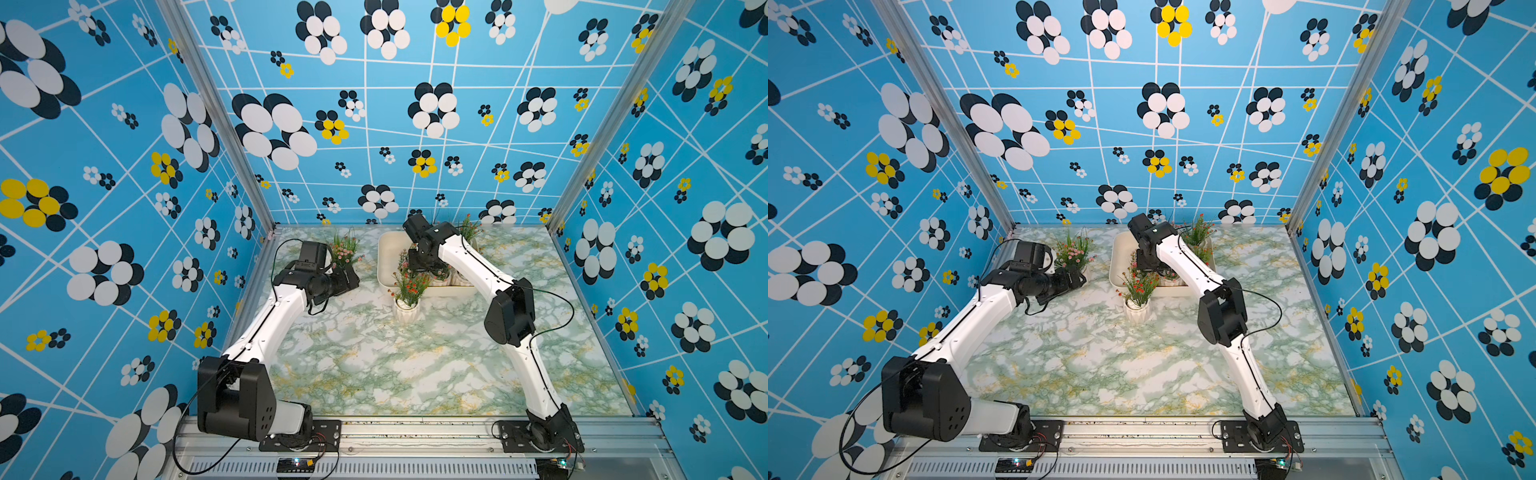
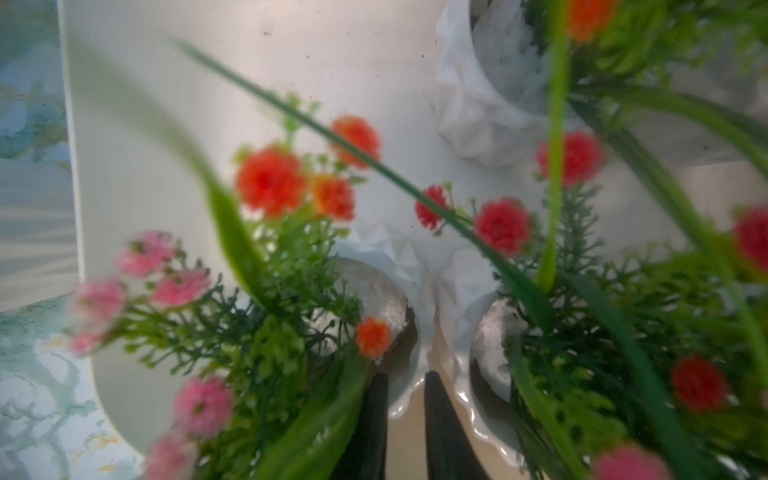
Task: Put the potted gypsophila into the storage box
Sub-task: Place the baby's breath potted plant at the storage box.
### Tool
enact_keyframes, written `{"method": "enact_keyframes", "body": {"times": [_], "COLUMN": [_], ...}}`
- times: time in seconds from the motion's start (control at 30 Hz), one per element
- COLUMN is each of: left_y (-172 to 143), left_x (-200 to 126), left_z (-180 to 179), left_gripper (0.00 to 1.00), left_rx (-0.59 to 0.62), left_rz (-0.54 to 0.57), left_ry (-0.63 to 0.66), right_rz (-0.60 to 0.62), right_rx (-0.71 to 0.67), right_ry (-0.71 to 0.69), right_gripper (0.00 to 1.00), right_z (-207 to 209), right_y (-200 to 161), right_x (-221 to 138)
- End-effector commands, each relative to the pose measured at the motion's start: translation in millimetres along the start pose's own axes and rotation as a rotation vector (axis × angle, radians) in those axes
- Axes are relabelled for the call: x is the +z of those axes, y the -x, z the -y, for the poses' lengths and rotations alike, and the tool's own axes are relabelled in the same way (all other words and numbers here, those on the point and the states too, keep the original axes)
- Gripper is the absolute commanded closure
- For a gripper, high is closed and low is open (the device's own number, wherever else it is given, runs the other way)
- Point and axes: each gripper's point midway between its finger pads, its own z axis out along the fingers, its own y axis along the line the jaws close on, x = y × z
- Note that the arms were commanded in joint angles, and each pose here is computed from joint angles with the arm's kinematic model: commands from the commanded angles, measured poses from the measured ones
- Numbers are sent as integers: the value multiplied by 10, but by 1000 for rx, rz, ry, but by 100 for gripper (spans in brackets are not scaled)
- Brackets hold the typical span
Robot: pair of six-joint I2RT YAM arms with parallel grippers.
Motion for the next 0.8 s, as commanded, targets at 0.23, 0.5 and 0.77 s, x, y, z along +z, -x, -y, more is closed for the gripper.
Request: {"method": "enact_keyframes", "body": {"times": [0.23,0.5,0.77], "left_y": [-59,-308,-723], "left_x": [-19,-49,78], "left_z": [-5,-115,255], "left_gripper": [1,1,1], "left_rx": [-3,57,177], "left_rz": [-23,-87,-153], "left_ry": [5,63,74], "right_rz": [79,203,288], "right_rx": [-4,-1,34], "right_ry": [16,36,9], "right_gripper": [77,68,25], "right_z": [29,125,429], "right_y": [166,357,402], "right_x": [-507,-1124,-1605]}}
